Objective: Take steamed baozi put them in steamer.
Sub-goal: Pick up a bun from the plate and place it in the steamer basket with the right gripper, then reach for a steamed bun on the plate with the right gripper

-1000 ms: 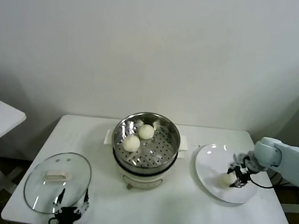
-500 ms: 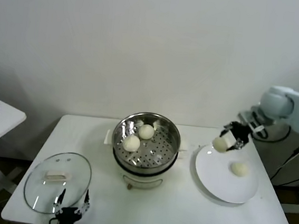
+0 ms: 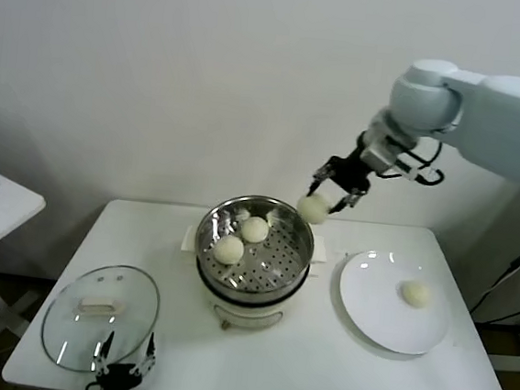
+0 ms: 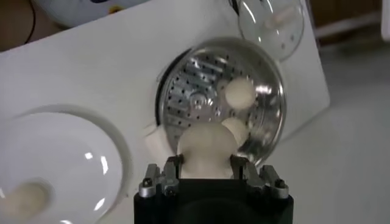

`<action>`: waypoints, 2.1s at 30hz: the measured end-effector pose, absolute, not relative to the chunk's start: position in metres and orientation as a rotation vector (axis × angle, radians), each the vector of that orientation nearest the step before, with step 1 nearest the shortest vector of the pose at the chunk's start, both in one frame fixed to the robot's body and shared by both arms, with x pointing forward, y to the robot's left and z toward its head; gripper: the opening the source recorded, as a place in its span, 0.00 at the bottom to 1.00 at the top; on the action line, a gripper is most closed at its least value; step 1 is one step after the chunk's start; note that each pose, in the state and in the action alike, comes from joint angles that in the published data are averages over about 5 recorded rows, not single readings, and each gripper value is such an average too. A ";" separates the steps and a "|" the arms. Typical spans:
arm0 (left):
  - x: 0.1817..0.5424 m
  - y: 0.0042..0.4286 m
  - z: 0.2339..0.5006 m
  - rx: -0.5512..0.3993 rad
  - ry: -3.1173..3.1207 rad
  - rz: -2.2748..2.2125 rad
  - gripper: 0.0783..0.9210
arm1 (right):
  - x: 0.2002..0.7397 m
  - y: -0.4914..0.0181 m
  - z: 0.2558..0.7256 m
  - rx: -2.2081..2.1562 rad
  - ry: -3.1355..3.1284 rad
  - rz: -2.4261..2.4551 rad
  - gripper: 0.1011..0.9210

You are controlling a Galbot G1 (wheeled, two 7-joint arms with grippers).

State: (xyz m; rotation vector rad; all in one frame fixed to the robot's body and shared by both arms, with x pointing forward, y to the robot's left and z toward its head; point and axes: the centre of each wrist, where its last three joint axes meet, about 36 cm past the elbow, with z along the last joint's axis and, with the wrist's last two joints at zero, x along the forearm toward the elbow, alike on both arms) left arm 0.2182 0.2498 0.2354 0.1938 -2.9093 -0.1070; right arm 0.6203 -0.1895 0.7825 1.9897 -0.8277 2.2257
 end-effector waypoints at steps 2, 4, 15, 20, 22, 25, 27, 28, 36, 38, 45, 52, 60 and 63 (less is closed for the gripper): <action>0.218 0.250 0.235 0.195 -2.908 -0.108 0.88 | 0.618 -0.172 0.774 2.033 -0.766 2.256 0.56; 0.218 0.251 0.234 0.197 -2.906 -0.108 0.88 | 0.618 -0.158 0.761 2.072 -0.708 2.274 0.56; 0.218 0.250 0.233 0.188 -2.900 -0.108 0.88 | 0.621 -0.115 0.669 2.214 -0.505 2.269 0.55; 0.219 0.250 0.233 0.186 -2.900 -0.108 0.88 | 0.620 -0.102 0.637 2.257 -0.455 2.265 0.55; 0.219 0.250 0.233 0.185 -2.900 -0.108 0.88 | 0.620 -0.097 0.627 2.270 -0.441 2.267 0.55; 0.218 0.250 0.233 0.185 -2.900 -0.108 0.88 | 0.619 -0.090 0.614 2.286 -0.425 2.271 0.55; 0.218 0.250 0.232 0.185 -2.900 -0.108 0.88 | 0.619 -0.085 0.607 2.295 -0.416 2.277 0.55; 0.218 0.250 0.232 0.185 -2.900 -0.108 0.88 | 0.619 -0.083 0.604 2.298 -0.413 2.279 0.55; 0.219 0.250 0.233 0.187 -2.904 -0.107 0.88 | 0.621 -0.072 0.593 2.314 -0.402 2.297 0.58; 0.219 0.250 0.234 0.189 -2.905 -0.106 0.88 | 0.622 -0.071 0.593 2.316 -0.400 2.300 0.64; 0.219 0.251 0.234 0.189 -2.904 -0.105 0.88 | 0.632 -0.078 0.609 2.306 -0.412 2.296 0.85; 0.218 0.251 0.234 0.188 -2.904 -0.105 0.88 | 0.654 -0.116 0.660 2.199 -0.497 2.226 0.88; 0.219 0.249 0.237 0.182 -2.915 -0.101 0.88 | 0.672 -0.217 0.710 1.909 -0.797 1.943 0.88; 0.220 0.248 0.236 0.176 -2.920 -0.095 0.88 | 0.671 -0.263 0.708 1.793 -0.912 1.833 0.88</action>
